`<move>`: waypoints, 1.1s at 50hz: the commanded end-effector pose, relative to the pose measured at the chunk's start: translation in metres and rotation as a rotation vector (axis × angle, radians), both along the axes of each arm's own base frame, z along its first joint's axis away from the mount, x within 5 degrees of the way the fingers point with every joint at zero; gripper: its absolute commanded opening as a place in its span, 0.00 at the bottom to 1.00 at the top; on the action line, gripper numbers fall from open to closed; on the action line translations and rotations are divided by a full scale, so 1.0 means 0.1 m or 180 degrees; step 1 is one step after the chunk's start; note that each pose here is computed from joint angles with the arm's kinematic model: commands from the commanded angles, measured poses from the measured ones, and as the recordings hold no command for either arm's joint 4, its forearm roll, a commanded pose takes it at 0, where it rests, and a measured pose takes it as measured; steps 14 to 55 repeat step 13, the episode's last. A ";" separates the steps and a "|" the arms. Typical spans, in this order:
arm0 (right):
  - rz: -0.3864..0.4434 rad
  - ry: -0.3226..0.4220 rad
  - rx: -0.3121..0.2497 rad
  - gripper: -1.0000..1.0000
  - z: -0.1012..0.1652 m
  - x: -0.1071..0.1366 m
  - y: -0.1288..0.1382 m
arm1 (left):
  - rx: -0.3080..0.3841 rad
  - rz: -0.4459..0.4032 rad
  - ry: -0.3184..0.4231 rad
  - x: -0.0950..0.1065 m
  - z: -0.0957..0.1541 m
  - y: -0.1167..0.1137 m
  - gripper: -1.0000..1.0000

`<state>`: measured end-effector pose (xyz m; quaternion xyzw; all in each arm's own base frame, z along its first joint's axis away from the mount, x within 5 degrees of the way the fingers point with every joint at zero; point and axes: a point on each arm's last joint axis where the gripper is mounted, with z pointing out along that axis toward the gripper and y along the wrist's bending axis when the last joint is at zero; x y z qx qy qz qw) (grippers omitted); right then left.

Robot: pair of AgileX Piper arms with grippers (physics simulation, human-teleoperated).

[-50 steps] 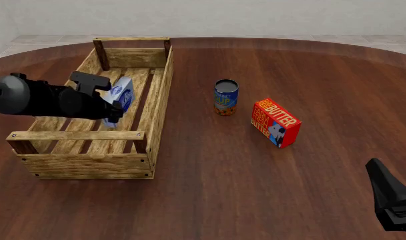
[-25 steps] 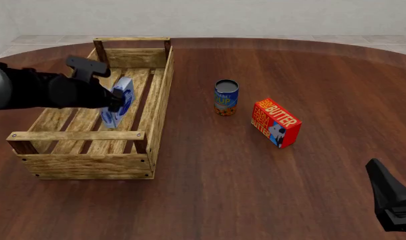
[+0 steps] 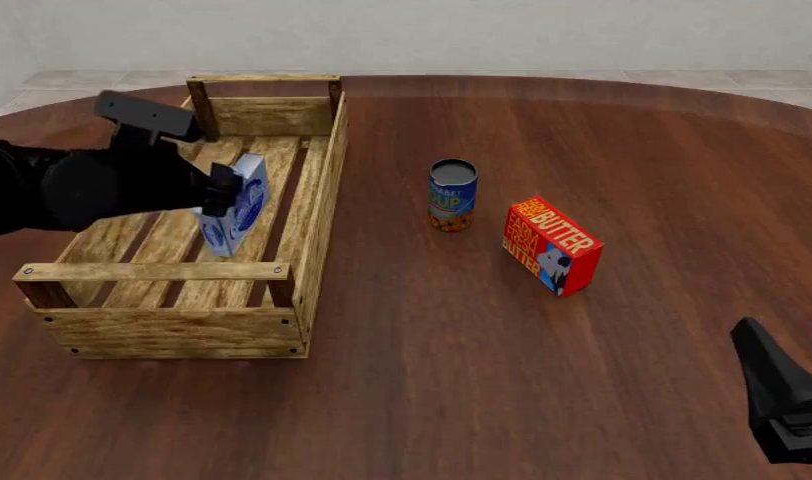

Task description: Pick up the cream cheese and put it in the tray.

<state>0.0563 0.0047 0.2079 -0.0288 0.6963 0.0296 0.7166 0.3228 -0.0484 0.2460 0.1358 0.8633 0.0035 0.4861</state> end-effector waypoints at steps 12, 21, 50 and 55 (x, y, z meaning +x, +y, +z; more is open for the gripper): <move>0.0011 -0.0001 -0.0005 1.00 0.00 0.00 0.00 | 0.0013 -0.0153 -0.0357 -0.52 0.30 -0.02 1.00; 0.0010 -0.0005 -0.0006 1.00 0.00 0.00 0.00 | 0.0018 -0.0164 -0.0372 -0.54 0.32 -0.02 1.00; 0.0010 -0.0005 -0.0006 1.00 0.00 0.00 0.00 | 0.0018 -0.0164 -0.0372 -0.54 0.32 -0.02 1.00; 0.0010 -0.0005 -0.0006 1.00 0.00 0.00 0.00 | 0.0018 -0.0164 -0.0372 -0.54 0.32 -0.02 1.00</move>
